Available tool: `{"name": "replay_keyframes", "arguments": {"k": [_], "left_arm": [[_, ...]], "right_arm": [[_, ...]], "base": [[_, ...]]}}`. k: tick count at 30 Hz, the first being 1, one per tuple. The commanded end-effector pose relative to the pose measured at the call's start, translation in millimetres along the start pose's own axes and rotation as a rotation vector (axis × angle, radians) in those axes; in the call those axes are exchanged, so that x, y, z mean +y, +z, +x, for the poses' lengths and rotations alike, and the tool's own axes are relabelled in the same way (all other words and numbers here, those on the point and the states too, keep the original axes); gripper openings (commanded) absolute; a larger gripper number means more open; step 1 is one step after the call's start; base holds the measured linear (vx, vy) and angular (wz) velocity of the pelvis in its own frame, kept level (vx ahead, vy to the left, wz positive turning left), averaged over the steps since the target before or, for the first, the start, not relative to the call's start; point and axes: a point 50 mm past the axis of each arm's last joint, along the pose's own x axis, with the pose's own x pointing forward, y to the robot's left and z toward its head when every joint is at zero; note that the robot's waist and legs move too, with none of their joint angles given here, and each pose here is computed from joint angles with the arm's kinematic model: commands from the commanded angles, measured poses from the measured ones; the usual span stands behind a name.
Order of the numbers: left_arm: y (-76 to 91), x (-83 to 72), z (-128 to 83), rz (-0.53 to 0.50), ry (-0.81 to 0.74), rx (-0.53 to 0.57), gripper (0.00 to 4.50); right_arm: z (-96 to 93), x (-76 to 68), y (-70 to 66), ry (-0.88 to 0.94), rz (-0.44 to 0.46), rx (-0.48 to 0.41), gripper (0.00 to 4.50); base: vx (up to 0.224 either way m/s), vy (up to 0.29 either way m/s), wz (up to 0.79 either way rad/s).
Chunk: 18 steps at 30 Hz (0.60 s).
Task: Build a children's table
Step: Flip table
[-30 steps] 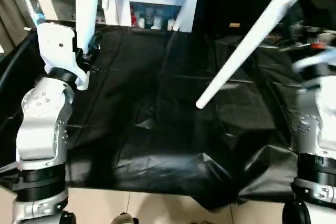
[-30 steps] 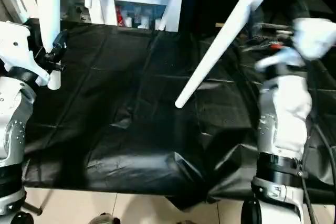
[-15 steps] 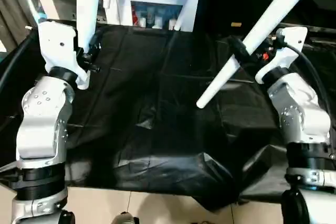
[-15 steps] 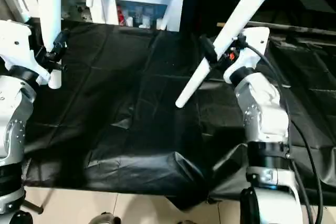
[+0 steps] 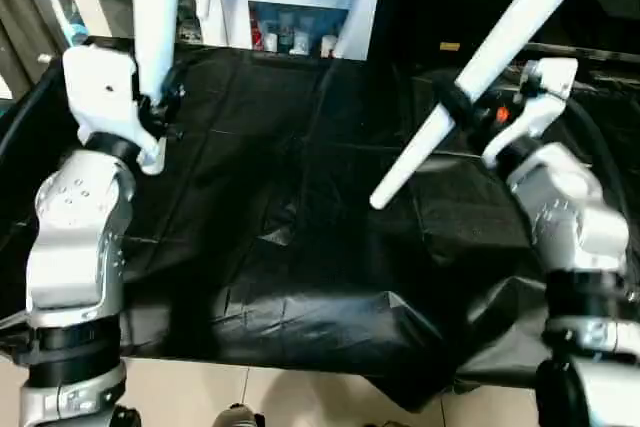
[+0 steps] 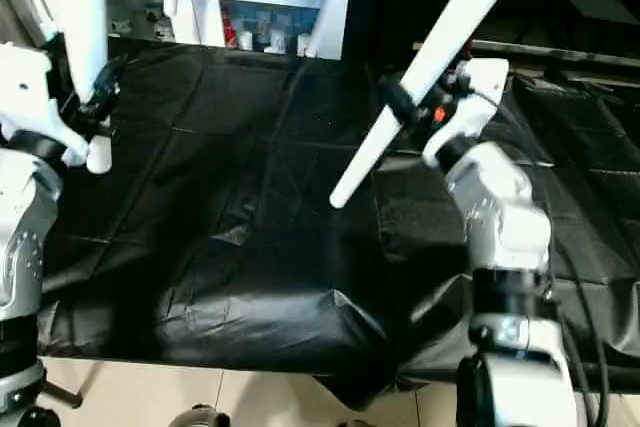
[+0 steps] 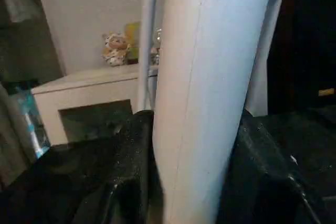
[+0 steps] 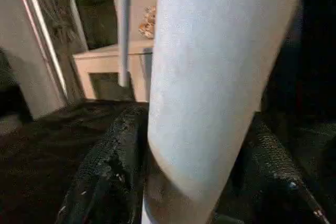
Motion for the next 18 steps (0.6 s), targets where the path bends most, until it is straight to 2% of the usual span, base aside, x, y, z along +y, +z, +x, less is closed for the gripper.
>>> {"name": "replay_keyframes", "arguments": {"k": [1,4,5,6,8,9,13,18], "left_arm": [[6.3,-13.0,1.3,-0.030,-0.059,-0.055,1.74],[-8.7,-16.3,-5.9,-0.043,-0.076,-0.008,1.72],[-9.1,-16.5,-6.1,-0.043,-0.076,-0.007,1.67],[-15.3,-18.6,-9.5,-0.043,-0.085,0.012,1.67],[-17.2,-19.3,-10.6,-0.043,-0.088,0.017,1.63],[-25.0,-19.3,-15.2,-0.050,-0.083,0.031,1.61],[-37.4,-17.7,-23.6,-0.051,-0.064,0.049,1.60],[-42.1,-16.9,-28.3,-0.057,-0.038,0.035,1.60]], "right_arm": [[-0.3,17.8,3.7,0.104,-0.027,-0.019,1.98],[-12.2,29.7,-4.9,0.151,-0.079,0.017,1.84],[-12.5,30.0,-5.2,0.153,-0.079,0.018,1.71],[-17.3,35.8,-10.0,0.175,-0.091,0.035,1.71],[-18.6,37.6,-11.3,0.183,-0.094,0.039,1.68],[-22.4,45.7,-14.2,0.204,-0.094,0.034,1.66],[-26.2,56.7,-16.7,0.236,-0.104,0.020,1.63],[-27.0,60.5,-16.0,0.235,-0.110,-0.002,1.62]], "base": [[0.000,0.000,0.00],[0.000,0.000,0.00],[0.000,0.000,0.00],[0.000,0.000,0.00],[0.056,-0.005,0.03],[0.055,-0.006,0.02],[0.026,-0.003,0.01],[0.000,0.000,0.00]]}}
